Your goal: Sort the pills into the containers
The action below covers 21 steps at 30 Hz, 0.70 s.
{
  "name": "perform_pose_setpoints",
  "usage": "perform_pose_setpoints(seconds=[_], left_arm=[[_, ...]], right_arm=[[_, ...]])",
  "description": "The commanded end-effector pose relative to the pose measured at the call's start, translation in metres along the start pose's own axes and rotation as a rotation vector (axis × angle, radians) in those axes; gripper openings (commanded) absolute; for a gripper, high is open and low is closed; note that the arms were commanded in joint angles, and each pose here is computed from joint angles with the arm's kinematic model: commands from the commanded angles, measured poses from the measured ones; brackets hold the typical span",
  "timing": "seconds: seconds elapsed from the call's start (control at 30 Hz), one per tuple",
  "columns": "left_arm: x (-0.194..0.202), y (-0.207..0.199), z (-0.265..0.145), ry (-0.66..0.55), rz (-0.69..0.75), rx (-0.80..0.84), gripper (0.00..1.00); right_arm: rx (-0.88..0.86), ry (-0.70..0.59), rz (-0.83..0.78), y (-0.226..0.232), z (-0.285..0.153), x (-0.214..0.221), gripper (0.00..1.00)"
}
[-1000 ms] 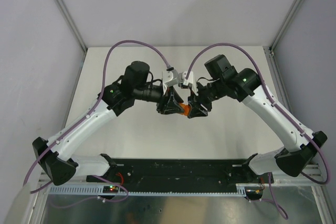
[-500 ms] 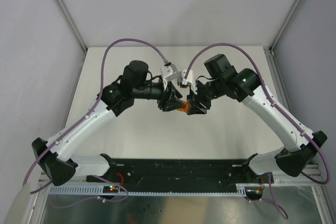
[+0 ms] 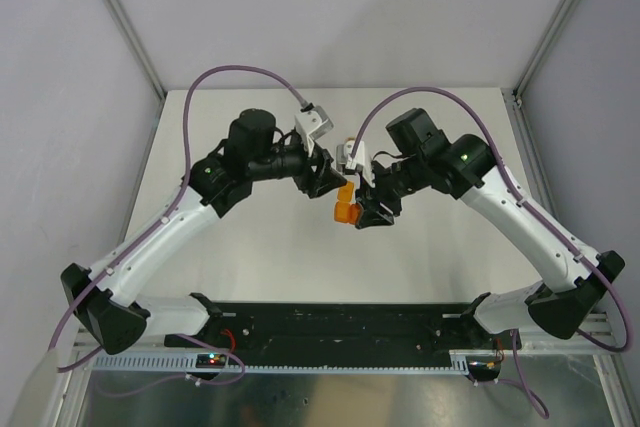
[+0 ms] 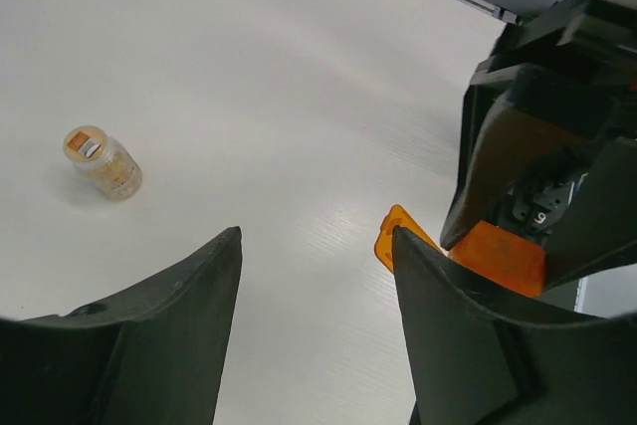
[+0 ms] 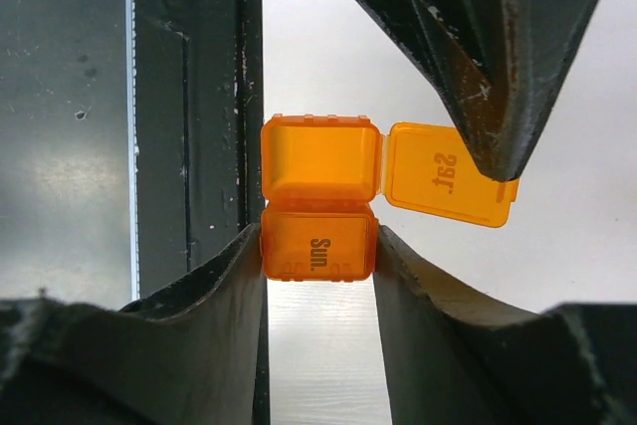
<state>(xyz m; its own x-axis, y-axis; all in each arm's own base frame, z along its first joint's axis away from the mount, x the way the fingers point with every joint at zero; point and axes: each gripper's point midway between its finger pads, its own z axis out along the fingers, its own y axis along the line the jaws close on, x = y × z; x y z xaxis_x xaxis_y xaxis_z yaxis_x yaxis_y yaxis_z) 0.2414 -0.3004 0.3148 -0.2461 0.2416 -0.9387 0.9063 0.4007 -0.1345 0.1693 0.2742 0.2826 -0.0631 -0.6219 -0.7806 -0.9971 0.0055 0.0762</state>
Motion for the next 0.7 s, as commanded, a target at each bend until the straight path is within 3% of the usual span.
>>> perform_pose_setpoints(seconds=[0.0, 0.4, 0.67], left_arm=[[-0.022, 0.012, 0.001, -0.051, 0.041, -0.052, 0.66], [-0.008, 0.022, 0.001, -0.023, 0.072, -0.094, 0.72], [-0.015, 0.051, -0.034, -0.072, 0.081, -0.209, 0.93]], right_arm=[[-0.016, -0.032, -0.029, 0.012, -0.009, -0.007, 0.0], [0.132, -0.03, 0.015, -0.018, -0.013, 0.004, 0.0], [0.299, -0.003, 0.149, -0.066, -0.01, 0.046, 0.0]])
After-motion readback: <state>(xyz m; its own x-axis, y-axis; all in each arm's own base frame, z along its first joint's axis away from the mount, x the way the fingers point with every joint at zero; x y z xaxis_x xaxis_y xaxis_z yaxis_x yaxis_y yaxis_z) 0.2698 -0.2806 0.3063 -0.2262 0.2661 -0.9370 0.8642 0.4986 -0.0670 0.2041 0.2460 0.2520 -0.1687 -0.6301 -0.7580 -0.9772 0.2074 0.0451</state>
